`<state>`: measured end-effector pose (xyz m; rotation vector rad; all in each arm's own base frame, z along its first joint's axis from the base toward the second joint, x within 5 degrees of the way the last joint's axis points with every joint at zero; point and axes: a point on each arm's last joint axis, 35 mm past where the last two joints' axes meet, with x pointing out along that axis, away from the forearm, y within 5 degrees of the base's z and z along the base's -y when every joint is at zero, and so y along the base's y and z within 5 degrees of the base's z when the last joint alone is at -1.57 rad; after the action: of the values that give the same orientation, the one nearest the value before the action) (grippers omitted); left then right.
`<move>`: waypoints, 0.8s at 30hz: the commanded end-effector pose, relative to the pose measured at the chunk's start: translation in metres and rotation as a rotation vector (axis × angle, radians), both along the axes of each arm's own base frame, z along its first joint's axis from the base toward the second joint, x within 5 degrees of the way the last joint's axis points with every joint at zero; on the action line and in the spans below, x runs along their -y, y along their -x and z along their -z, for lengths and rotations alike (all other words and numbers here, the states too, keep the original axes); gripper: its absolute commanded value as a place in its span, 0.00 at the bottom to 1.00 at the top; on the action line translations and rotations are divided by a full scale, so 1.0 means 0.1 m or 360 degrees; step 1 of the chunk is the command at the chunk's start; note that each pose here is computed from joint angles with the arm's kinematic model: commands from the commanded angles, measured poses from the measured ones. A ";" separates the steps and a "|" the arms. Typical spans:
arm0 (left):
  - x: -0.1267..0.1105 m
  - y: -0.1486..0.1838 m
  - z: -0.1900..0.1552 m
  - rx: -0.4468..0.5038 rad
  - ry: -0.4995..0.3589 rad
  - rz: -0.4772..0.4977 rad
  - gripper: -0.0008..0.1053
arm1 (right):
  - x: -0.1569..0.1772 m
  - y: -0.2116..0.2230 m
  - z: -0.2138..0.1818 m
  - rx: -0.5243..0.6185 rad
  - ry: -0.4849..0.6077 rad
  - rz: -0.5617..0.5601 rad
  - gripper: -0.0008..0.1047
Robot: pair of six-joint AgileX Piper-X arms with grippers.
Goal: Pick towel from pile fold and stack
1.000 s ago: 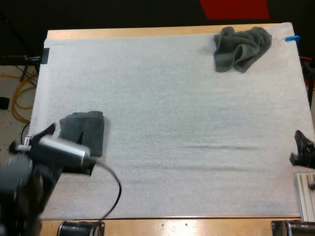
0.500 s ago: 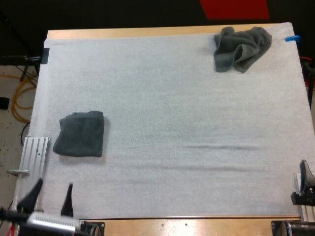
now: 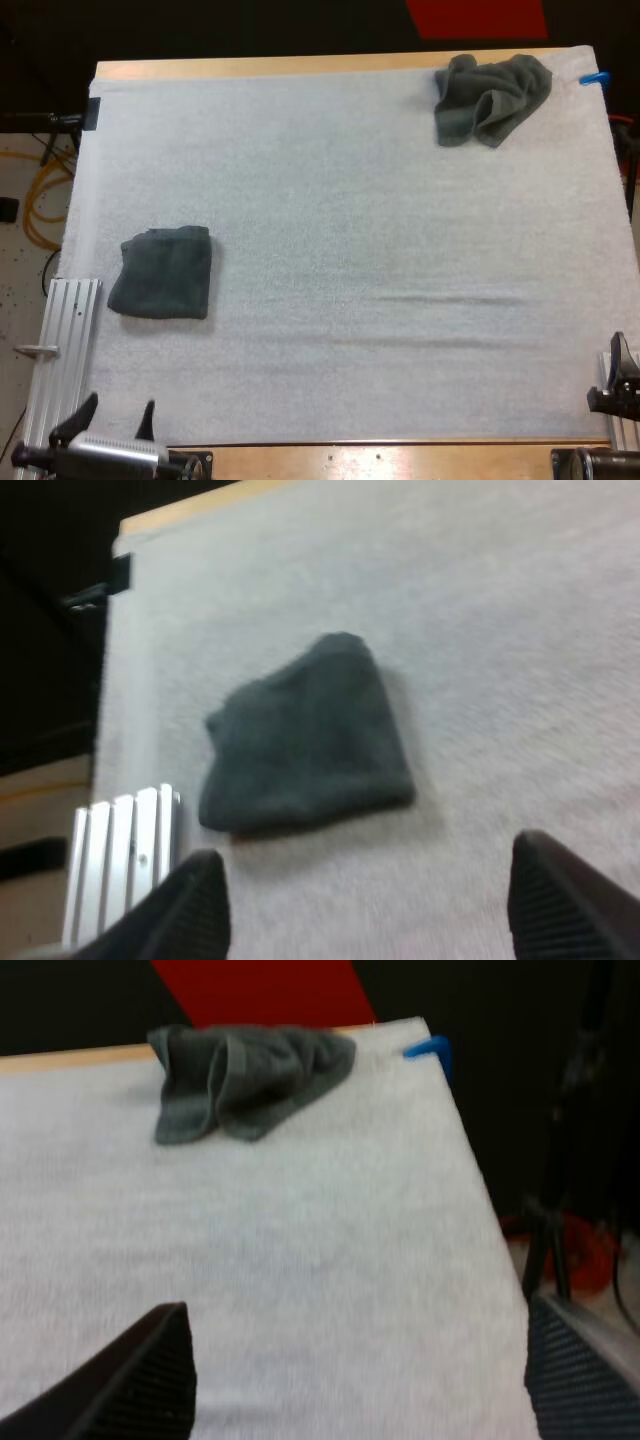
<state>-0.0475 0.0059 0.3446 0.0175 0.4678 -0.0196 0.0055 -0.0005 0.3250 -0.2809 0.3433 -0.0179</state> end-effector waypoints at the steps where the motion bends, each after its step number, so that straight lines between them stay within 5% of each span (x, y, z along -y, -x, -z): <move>1: 0.00 -0.09 -0.03 0.0053 0.0004 -0.0036 0.55 | 0.01 -0.05 -0.01 0.0039 0.0021 0.0007 0.64; 8: 0.03 -0.47 0.11 0.0217 0.0021 -0.0032 0.55 | 0.00 -0.17 0.07 0.0078 0.0003 -0.0056 0.64; 24: 0.05 -0.72 0.53 0.0029 0.0007 -0.0025 0.55 | -0.01 -0.23 0.33 -0.0122 -0.0042 -0.0106 0.64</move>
<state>0.0222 0.0004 0.2895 0.0177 0.4536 -0.0144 0.0282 0.0003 0.2902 -0.2644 0.4133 0.0563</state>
